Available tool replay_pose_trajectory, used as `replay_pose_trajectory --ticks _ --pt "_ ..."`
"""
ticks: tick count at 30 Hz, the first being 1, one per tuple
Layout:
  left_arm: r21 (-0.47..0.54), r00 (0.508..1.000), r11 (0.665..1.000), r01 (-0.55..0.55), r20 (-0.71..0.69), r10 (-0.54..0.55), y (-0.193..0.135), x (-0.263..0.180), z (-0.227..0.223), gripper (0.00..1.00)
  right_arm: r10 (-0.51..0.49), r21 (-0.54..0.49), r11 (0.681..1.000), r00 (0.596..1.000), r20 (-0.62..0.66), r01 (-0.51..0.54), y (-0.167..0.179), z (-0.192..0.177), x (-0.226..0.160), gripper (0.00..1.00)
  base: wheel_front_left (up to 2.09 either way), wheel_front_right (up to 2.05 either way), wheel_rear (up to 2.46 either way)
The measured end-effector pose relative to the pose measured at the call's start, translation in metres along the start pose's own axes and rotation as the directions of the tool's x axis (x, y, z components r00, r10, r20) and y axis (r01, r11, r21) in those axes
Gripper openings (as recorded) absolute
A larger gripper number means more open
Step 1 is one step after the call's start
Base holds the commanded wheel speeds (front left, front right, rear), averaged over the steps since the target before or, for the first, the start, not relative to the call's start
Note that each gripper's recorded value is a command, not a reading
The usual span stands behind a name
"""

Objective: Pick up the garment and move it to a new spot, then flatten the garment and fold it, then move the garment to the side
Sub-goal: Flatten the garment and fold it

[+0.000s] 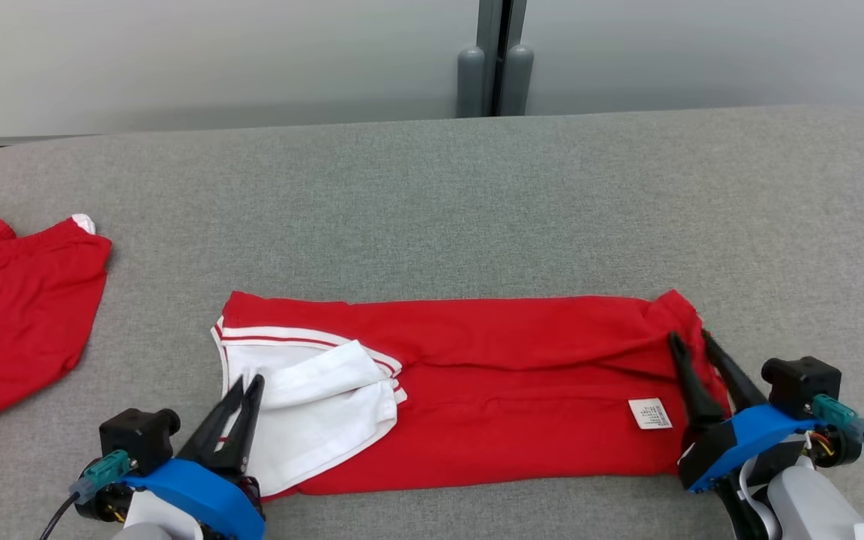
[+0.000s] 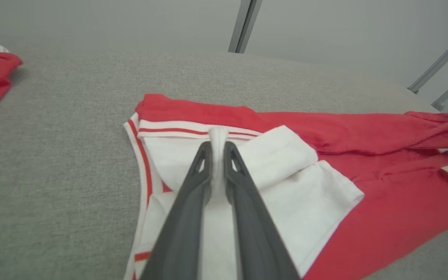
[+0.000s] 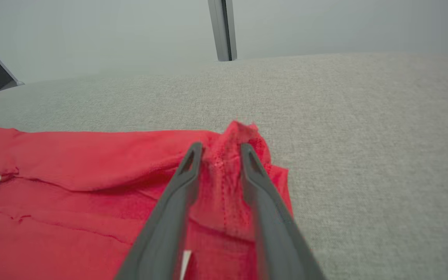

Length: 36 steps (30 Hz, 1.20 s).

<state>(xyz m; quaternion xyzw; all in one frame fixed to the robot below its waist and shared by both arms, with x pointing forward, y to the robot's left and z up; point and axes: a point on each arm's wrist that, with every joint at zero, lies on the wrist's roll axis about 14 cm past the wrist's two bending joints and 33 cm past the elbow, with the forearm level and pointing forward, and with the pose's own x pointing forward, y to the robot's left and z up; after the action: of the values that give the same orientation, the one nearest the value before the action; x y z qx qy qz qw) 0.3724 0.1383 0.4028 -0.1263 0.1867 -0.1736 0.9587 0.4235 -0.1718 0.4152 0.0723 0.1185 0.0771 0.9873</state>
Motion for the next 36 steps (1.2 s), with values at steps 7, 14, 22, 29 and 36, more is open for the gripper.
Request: replay_pose_trajectory --ticks 7,14,22,29,36 --pt "0.061 0.991 0.998 -0.035 0.133 0.026 0.000 0.001 0.035 1.00 -0.026 0.039 0.999 0.992 0.125 0.021 -0.004 0.037 -0.003 1.00 0.00 0.00 0.00" --pt "0.100 0.945 0.984 -0.146 0.309 0.109 0.006 -0.007 0.075 1.00 -0.049 0.033 0.998 0.994 0.095 0.046 -0.012 0.030 0.002 1.00 0.00 0.00 0.00" --pt "0.061 0.882 0.954 -0.292 0.402 0.244 0.032 -0.025 0.090 1.00 -0.097 0.022 0.995 0.993 -0.069 0.099 -0.025 -0.015 0.007 1.00 0.00 0.00 0.00" --pt "0.073 0.852 0.920 -0.384 0.411 0.323 0.052 -0.037 0.088 1.00 -0.114 0.030 0.992 0.979 -0.171 0.121 -0.027 -0.045 0.007 1.00 0.00 0.00 0.00" --pt "0.083 0.847 0.904 -0.419 0.394 0.356 0.060 -0.044 0.080 1.00 -0.086 0.047 0.994 0.974 -0.209 0.098 -0.013 -0.057 0.006 0.24 0.00 0.00 0.00"
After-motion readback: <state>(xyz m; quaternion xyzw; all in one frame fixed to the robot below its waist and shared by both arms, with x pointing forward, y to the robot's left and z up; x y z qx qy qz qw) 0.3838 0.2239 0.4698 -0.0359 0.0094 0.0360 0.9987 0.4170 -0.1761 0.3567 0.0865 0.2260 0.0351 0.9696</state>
